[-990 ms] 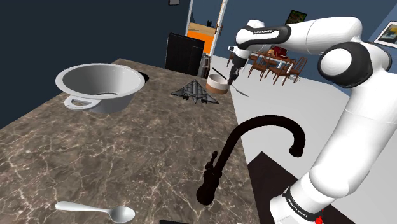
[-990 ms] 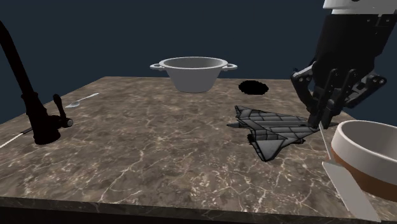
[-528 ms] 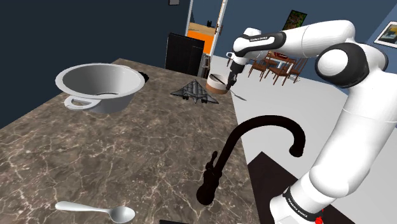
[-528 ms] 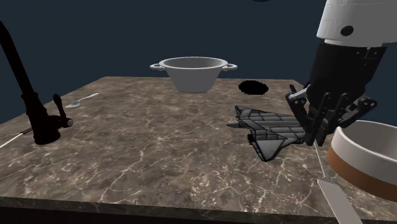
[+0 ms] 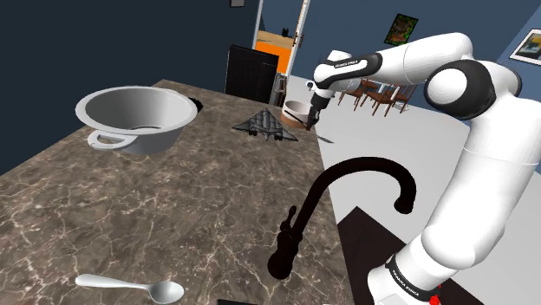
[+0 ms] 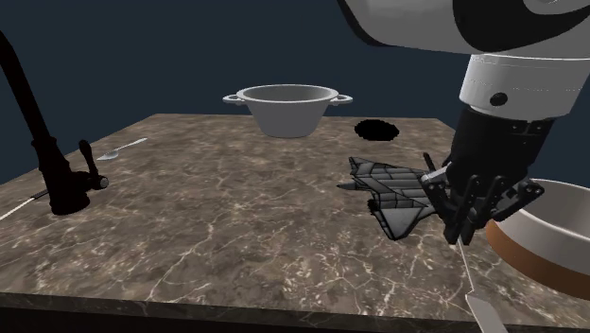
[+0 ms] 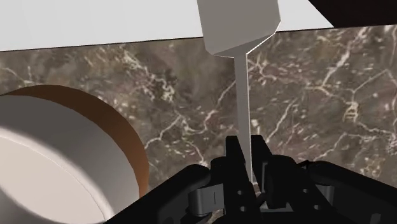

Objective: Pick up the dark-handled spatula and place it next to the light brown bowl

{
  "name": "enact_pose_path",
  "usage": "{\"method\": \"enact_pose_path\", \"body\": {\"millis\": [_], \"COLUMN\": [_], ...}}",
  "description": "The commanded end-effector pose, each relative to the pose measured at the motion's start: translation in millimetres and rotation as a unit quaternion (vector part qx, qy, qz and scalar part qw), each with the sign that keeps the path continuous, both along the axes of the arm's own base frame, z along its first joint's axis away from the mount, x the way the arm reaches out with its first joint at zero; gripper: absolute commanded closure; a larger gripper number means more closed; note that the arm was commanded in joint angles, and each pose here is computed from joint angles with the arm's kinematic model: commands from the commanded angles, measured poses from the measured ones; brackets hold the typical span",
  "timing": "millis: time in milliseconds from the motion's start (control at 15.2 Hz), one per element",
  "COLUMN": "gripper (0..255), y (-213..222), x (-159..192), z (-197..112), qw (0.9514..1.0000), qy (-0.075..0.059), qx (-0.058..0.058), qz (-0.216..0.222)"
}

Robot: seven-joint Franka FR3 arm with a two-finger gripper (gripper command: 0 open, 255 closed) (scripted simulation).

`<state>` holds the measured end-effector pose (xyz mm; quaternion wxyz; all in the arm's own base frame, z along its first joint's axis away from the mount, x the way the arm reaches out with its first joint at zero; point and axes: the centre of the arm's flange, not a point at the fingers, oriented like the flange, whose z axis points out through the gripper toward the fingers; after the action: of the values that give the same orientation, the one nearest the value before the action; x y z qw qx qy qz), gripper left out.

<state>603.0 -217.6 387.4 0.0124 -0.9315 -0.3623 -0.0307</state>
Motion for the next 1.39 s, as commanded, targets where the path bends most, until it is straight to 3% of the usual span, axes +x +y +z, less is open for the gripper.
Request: {"method": "enact_pose_path", "body": {"millis": [0, 330, 792, 858, 1188, 1320], "gripper": [255, 255, 255, 0, 0, 0], "y": [1, 1, 1, 1, 1, 0], "x": [2, 2, 2, 2, 2, 0], "z": [-11, -37, -37, -37, -37, -11], "qw": [1.0000, 1.0000, 1.0000, 1.0000, 1.0000, 1.0000], "qy": [0.000, 0.000, 0.000, 0.000, 0.000, 0.000], "qx": [0.000, 0.000, 0.000, 0.000, 0.000, 0.000], "qz": [0.000, 0.000, 0.000, 0.000, 0.000, 0.000]}}
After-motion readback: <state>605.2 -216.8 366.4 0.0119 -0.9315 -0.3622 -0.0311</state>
